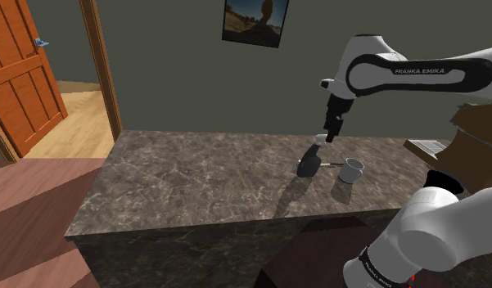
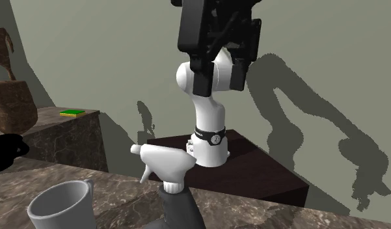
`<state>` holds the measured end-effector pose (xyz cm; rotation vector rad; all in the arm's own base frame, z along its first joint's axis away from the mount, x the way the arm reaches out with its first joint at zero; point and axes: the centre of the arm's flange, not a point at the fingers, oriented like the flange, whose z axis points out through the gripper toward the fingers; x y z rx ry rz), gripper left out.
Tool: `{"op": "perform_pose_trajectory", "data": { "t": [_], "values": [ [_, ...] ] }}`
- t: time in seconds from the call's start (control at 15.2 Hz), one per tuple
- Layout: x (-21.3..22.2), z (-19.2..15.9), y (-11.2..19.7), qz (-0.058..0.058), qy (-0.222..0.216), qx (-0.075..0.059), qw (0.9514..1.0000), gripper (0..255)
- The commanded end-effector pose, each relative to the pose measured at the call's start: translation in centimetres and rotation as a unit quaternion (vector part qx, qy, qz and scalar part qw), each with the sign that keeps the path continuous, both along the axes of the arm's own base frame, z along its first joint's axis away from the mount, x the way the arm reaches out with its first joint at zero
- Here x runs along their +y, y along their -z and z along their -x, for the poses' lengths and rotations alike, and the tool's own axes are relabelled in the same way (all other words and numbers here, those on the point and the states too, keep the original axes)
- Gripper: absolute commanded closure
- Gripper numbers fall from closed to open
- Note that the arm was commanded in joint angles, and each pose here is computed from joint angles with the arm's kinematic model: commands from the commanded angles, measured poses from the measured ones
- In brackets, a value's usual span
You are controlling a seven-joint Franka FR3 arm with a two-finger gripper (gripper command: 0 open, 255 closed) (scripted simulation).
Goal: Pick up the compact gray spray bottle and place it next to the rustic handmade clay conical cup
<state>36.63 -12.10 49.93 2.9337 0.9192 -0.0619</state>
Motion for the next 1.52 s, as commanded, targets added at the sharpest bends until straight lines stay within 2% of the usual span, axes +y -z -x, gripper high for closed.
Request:
{"op": "perform_pose_trajectory", "data": {
  "t": [0.0,0.33,0.86,1.39,1.45],
  "values": [
    [-2.0,-1.5,1.3,0.001,-0.033,-0.002,0.9995,0],
    [-5.8,-5.6,4.2,0.001,-0.107,-0.006,0.9942,0],
    [-6.1,-5.7,8.2,0.001,-0.107,-0.006,0.9942,0],
    [-6.1,-5.7,8.2,0.001,-0.107,-0.006,0.9942,0],
    [-6.1,-5.7,8.2,0.001,-0.107,-0.006,0.9942,255]
  ]
}}
